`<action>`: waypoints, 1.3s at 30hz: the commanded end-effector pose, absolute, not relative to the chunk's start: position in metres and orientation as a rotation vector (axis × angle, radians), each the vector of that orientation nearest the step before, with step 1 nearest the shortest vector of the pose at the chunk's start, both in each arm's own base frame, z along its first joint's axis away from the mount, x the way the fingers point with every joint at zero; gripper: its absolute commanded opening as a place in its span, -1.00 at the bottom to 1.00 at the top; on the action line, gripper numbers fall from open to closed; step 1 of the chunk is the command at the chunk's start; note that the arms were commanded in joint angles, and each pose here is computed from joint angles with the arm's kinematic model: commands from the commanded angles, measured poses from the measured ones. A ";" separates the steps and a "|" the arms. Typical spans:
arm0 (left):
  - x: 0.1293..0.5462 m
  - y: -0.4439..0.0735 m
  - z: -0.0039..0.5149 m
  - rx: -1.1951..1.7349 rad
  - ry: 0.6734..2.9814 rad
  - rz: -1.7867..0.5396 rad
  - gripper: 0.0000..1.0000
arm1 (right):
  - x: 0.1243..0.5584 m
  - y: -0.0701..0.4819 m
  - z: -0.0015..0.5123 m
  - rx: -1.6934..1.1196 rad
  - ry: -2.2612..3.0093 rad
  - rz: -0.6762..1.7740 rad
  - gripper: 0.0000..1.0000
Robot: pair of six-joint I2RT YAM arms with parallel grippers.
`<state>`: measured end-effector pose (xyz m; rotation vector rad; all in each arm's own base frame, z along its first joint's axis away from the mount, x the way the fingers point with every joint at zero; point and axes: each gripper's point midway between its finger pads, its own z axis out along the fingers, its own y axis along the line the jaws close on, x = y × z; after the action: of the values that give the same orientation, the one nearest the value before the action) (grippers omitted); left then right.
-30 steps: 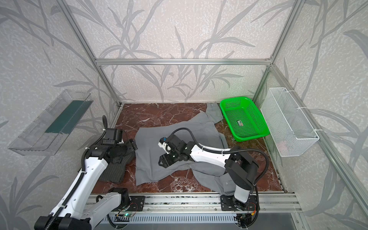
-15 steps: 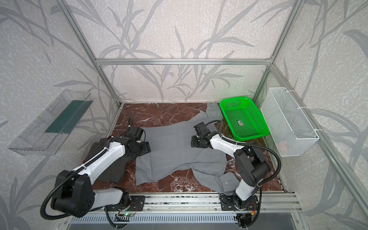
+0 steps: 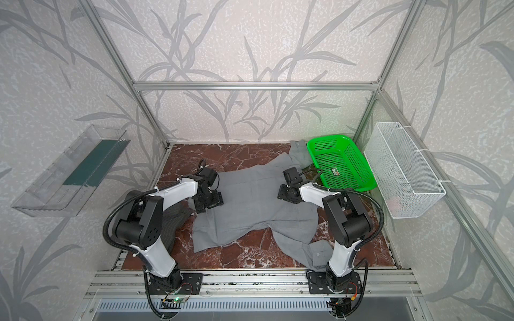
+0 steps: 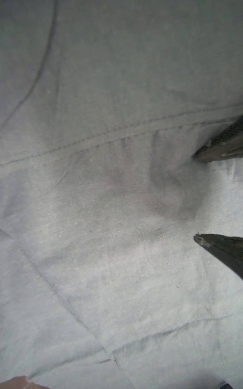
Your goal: Fold and stack the long sleeve shirts
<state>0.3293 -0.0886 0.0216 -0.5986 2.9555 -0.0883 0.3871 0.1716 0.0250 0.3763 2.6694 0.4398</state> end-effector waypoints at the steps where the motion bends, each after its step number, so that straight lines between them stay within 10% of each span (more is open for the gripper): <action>1: 0.350 -0.091 0.024 -0.576 2.958 -0.048 0.63 | 0.373 0.153 -0.019 0.470 2.799 0.344 0.12; 18: 0.477 -0.063 0.077 -0.546 2.831 0.114 0.70 | 0.461 0.180 0.049 0.299 2.659 0.478 0.20; 26: 0.431 -0.074 0.155 -0.615 2.707 -0.132 0.74 | 0.368 0.134 0.128 0.296 2.616 0.354 0.49; 39: 0.310 -0.078 0.152 -0.400 2.702 -0.189 0.83 | 0.172 0.049 0.080 0.492 2.876 -0.065 0.60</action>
<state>0.3217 -0.0793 0.1437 -0.4913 2.7299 -0.2073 0.2129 0.0704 0.0846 0.4286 2.8075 0.1005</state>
